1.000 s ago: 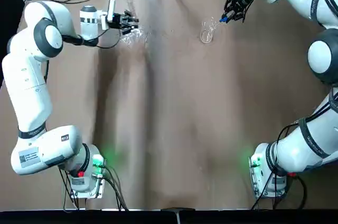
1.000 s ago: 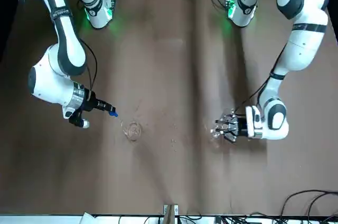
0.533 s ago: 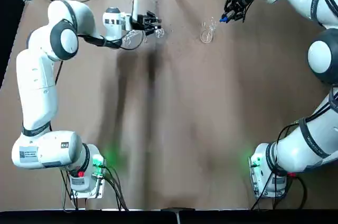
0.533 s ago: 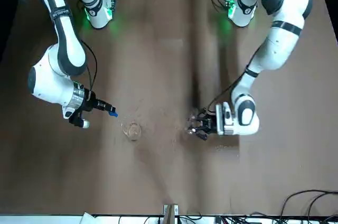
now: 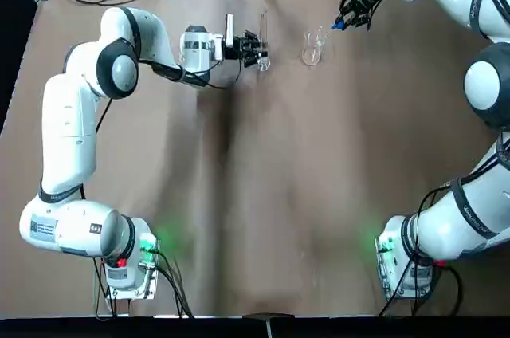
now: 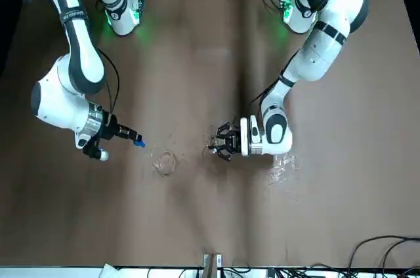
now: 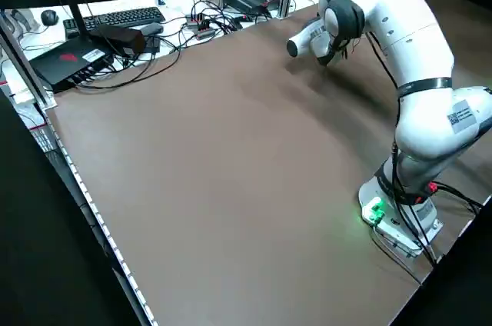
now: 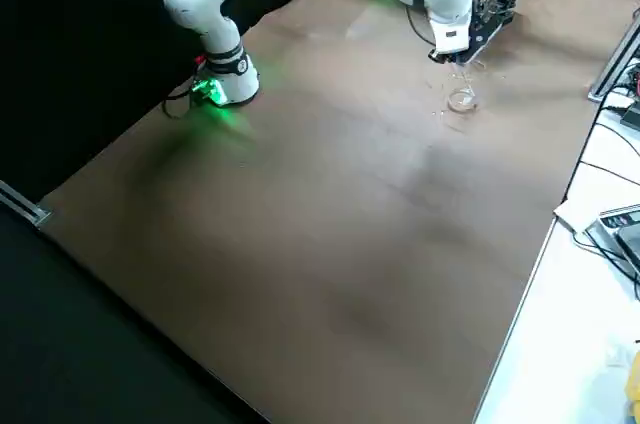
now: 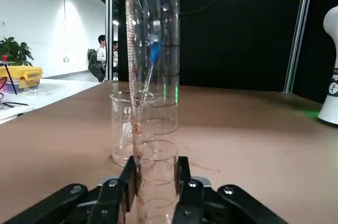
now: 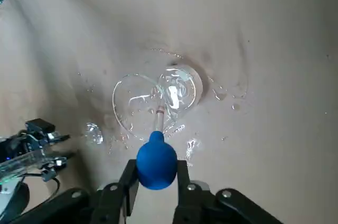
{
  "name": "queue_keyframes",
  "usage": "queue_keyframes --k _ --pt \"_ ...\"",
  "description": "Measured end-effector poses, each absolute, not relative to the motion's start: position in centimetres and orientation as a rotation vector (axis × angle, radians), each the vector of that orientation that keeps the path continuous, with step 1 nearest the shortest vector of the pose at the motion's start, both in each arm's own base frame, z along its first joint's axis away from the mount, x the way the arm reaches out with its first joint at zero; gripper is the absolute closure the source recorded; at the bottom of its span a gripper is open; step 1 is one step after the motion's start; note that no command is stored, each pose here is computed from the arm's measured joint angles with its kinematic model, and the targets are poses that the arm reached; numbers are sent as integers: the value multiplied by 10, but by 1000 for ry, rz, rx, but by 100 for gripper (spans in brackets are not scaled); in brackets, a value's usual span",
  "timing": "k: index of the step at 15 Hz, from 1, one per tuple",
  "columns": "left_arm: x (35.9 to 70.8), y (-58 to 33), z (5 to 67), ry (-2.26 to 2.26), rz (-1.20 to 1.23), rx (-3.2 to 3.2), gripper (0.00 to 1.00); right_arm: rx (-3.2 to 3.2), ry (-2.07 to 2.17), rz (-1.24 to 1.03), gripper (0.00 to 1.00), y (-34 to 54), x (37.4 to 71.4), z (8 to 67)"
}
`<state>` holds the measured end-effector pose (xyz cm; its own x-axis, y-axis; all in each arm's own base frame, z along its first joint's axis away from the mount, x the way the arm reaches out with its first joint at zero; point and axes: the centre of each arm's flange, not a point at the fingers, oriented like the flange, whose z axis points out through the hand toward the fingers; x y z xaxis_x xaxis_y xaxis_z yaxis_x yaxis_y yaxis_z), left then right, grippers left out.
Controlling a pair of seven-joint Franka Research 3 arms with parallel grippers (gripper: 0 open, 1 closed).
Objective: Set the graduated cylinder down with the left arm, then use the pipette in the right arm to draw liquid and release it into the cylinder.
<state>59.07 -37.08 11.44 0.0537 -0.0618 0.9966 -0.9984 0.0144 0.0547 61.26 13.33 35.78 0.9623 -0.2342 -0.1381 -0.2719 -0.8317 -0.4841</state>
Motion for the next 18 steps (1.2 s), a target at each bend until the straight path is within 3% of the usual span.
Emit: queue_keyframes --k 9,10,16,18 --pt "582 -368 83 -1220 1125 1276 64 -2579 347 145 66 126 616 369" --pt "583 -368 83 -1219 1126 1276 60 -2577 345 151 66 124 616 371" --pt "586 -364 84 -1213 1134 1283 7 -2561 332 182 66 117 620 384" --pt "592 -354 82 -1216 1139 1301 0 -2557 327 191 66 116 620 388"
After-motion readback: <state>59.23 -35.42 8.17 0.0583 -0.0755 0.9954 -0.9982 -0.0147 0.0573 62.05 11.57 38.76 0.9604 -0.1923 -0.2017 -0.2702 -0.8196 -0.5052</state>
